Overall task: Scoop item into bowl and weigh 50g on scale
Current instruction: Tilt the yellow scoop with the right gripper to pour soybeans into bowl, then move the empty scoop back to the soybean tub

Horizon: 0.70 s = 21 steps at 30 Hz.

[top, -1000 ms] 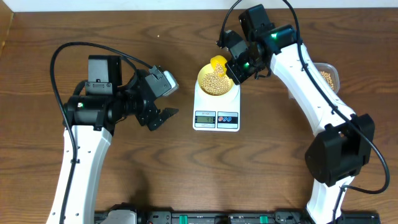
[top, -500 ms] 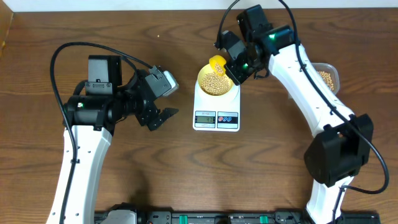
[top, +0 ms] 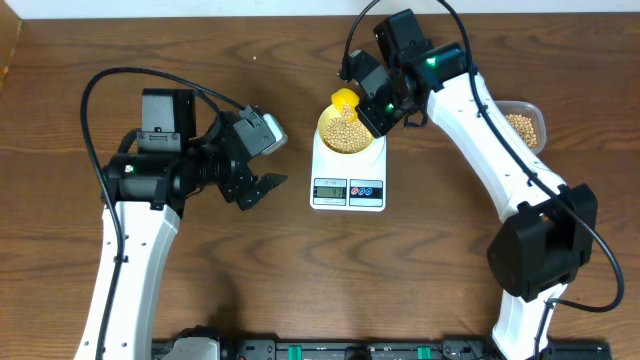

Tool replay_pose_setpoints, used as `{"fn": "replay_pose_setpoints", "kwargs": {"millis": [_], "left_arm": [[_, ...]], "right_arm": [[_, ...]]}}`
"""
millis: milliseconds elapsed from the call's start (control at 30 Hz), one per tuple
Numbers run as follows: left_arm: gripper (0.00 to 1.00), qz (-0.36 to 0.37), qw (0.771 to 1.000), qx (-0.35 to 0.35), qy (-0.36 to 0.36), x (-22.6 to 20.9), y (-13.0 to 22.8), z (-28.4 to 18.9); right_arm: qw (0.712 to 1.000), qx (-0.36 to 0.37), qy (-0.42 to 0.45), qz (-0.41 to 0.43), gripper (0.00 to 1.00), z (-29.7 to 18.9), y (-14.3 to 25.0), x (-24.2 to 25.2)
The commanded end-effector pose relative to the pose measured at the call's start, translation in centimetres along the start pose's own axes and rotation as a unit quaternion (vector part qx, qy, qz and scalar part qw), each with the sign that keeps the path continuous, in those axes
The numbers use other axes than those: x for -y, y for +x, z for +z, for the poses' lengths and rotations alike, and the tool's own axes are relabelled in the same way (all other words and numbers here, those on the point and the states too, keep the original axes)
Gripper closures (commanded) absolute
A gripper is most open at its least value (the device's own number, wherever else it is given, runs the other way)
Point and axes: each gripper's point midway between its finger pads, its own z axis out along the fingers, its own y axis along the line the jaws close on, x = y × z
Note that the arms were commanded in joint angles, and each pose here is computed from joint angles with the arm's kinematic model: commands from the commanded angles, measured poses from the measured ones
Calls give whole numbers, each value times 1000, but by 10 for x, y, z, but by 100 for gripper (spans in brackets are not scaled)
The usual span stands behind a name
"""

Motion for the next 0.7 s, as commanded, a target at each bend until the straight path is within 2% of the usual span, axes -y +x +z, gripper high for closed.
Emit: {"fn": "replay_pose_setpoints", "kwargs": {"millis": [0, 300, 667], "left_arm": [[8, -11, 1000, 0, 8, 1, 3, 3], [8, -11, 1000, 0, 8, 1, 3, 3], [8, -11, 1000, 0, 8, 1, 3, 3]], "right_arm": [[999, 27, -35, 17, 99, -7, -11, -5], [990, 60, -97, 83, 99, -22, -13, 9], [990, 62, -97, 83, 99, -24, -12, 12]]}}
